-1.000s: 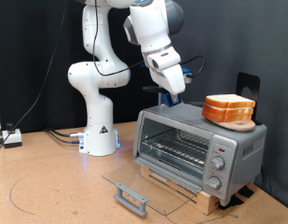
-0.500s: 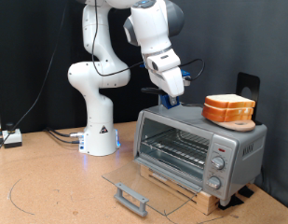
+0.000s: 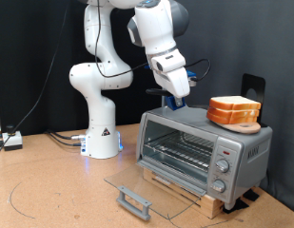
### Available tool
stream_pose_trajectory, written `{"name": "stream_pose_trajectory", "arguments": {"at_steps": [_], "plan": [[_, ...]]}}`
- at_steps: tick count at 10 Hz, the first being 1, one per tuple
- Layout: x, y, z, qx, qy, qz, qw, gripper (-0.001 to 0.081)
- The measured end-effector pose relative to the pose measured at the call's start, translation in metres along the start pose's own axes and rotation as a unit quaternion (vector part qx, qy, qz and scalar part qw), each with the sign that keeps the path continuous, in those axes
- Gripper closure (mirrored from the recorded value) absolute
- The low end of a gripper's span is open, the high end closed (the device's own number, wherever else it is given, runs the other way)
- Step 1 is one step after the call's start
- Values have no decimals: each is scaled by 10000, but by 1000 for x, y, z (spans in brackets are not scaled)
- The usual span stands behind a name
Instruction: Make a piece of toast with the oven
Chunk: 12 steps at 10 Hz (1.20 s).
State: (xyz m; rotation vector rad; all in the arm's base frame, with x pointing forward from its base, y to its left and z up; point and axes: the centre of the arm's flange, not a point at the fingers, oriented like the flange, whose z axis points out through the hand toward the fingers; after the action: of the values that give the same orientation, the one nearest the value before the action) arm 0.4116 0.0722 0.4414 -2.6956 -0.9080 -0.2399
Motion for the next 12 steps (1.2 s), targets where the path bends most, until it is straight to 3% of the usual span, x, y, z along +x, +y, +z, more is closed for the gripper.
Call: {"name": "stream_pose_trajectory", "arguments": {"at_steps": [9,12], "plan": [[13,-15,12,-200,-55,-40,9998,409],[19,-24,15,-144,5,-77,9999,409]]}}
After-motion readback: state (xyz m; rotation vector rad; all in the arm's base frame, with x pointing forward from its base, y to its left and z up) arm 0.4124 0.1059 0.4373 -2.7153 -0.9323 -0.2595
